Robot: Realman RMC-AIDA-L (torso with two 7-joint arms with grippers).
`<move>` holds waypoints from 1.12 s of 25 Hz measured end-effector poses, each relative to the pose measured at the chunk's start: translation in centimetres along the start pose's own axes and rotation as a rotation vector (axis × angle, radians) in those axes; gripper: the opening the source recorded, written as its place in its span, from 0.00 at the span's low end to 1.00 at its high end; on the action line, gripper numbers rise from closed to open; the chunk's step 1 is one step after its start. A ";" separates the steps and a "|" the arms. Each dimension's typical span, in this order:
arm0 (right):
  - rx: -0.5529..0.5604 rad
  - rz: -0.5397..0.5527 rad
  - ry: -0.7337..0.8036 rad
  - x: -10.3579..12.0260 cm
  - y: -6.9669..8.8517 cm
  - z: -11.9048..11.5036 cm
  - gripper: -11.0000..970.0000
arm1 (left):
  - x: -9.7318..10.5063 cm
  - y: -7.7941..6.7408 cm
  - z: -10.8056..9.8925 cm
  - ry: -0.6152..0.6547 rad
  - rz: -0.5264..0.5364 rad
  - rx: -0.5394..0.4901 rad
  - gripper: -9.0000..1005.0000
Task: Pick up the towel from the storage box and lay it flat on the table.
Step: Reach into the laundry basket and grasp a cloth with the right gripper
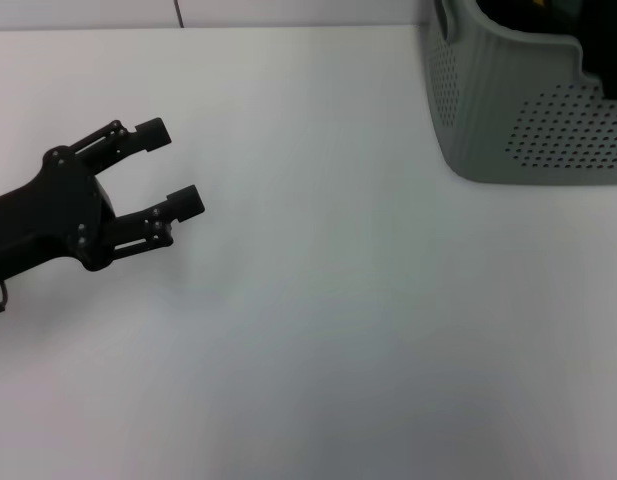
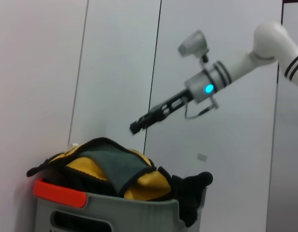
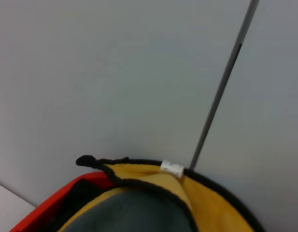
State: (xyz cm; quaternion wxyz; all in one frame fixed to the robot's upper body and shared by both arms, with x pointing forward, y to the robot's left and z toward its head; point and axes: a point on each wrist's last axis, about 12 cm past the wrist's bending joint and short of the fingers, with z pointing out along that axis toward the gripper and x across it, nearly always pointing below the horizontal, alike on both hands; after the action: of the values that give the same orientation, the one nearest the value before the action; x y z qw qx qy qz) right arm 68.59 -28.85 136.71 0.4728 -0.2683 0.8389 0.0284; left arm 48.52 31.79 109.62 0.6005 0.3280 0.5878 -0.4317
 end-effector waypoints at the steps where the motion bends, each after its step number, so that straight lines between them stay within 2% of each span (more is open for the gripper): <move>1: -0.013 0.008 -0.002 0.4 -0.1 0.7 0.57 | 0.1 -0.1 0.1 -0.002 -0.003 0.000 0.87; 12: -0.070 0.038 -0.030 2.7 -0.3 3.5 0.55 | 1.4 -0.7 -0.2 -0.009 -0.020 -0.034 0.87; 16: -0.129 0.048 -0.076 3.3 -0.2 3.8 0.55 | 1.8 -0.8 -0.1 -0.002 -0.025 -0.048 0.87; 22: -0.158 0.073 -0.129 4.4 -0.6 3.6 0.35 | 2.1 -0.9 -0.2 -0.003 -0.036 -0.052 0.87; 24: -0.154 0.072 -0.130 4.5 -0.7 3.5 0.13 | 2.1 -0.9 -0.2 -0.001 -0.037 -0.057 0.87; 28: -0.145 0.062 -0.139 5.0 -0.5 3.2 0.05 | 2.2 -0.9 -0.2 0.002 -0.037 -0.064 0.87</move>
State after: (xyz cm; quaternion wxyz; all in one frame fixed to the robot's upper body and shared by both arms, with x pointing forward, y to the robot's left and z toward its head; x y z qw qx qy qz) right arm 69.28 -30.48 131.02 0.5081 -0.2731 0.8077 0.1221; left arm 47.48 31.35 107.54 0.6020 0.2981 0.6076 -0.4236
